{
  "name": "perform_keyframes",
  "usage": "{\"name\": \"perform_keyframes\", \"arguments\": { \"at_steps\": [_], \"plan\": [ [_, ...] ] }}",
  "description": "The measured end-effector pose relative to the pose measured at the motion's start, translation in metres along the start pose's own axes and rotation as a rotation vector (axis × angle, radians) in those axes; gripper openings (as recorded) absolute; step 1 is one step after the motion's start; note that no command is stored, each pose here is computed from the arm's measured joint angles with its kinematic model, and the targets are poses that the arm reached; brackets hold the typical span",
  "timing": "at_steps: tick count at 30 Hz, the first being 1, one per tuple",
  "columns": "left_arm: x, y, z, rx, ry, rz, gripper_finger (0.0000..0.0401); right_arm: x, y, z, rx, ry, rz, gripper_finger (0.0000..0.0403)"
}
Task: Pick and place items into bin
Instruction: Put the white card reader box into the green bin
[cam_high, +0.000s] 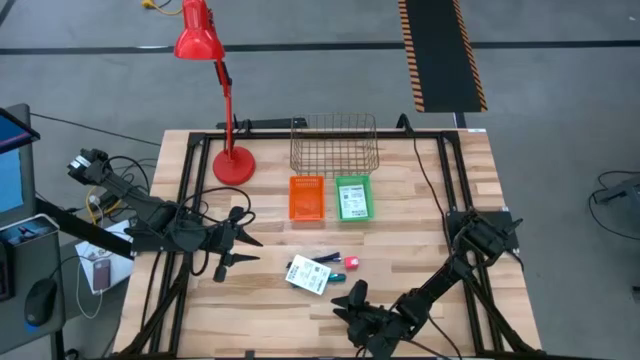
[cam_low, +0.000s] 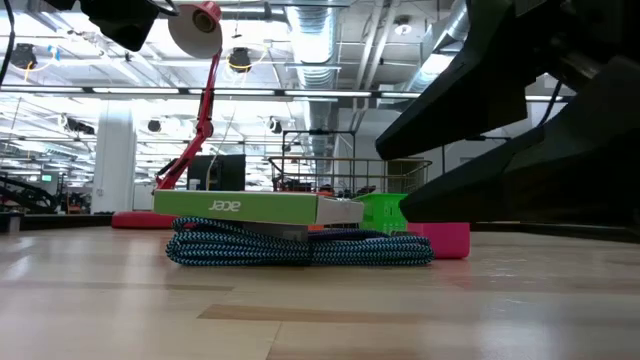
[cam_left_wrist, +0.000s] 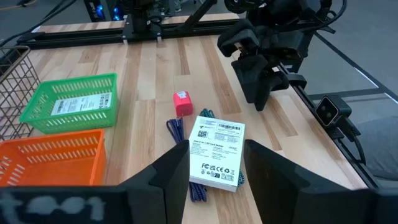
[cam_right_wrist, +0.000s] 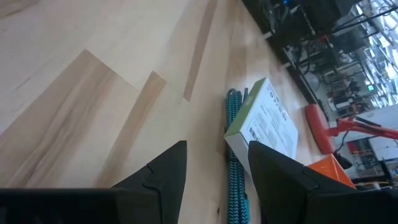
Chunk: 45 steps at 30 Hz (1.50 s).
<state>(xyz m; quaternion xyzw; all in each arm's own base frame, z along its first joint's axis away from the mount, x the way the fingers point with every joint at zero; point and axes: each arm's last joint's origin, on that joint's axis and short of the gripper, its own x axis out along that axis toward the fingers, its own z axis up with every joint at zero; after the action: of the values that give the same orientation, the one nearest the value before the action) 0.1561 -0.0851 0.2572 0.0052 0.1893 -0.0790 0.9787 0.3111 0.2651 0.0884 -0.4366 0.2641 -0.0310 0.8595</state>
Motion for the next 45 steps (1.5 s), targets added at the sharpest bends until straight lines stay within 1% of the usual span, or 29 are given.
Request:
{"name": "perform_keyframes", "arguments": {
  "at_steps": [11,18,24,35,40,45],
  "plan": [
    [0.000,0.000,0.000,0.000,0.000,0.000,0.0141,0.010,-0.007,-0.003,0.014,0.017,-0.001,0.0166],
    [0.000,0.000,0.000,0.001,0.000,0.000,0.0142,0.013,-0.009,-0.006,-0.003,0.043,-0.005,0.0166],
    [0.000,0.000,0.000,0.001,0.000,0.000,0.0142,0.019,-0.014,-0.008,-0.055,0.053,-0.013,0.0166],
    [0.000,0.000,0.000,0.003,0.002,0.000,0.0141,0.026,-0.020,-0.011,-0.095,0.064,-0.003,0.0167],
    [0.000,0.000,0.000,0.003,0.004,0.001,0.0141,0.026,-0.020,-0.011,-0.096,0.066,-0.004,0.0177],
    [0.000,0.000,0.000,0.003,0.004,0.001,0.0142,0.026,-0.020,-0.011,-0.097,0.067,-0.005,0.0195]
  ]
}}
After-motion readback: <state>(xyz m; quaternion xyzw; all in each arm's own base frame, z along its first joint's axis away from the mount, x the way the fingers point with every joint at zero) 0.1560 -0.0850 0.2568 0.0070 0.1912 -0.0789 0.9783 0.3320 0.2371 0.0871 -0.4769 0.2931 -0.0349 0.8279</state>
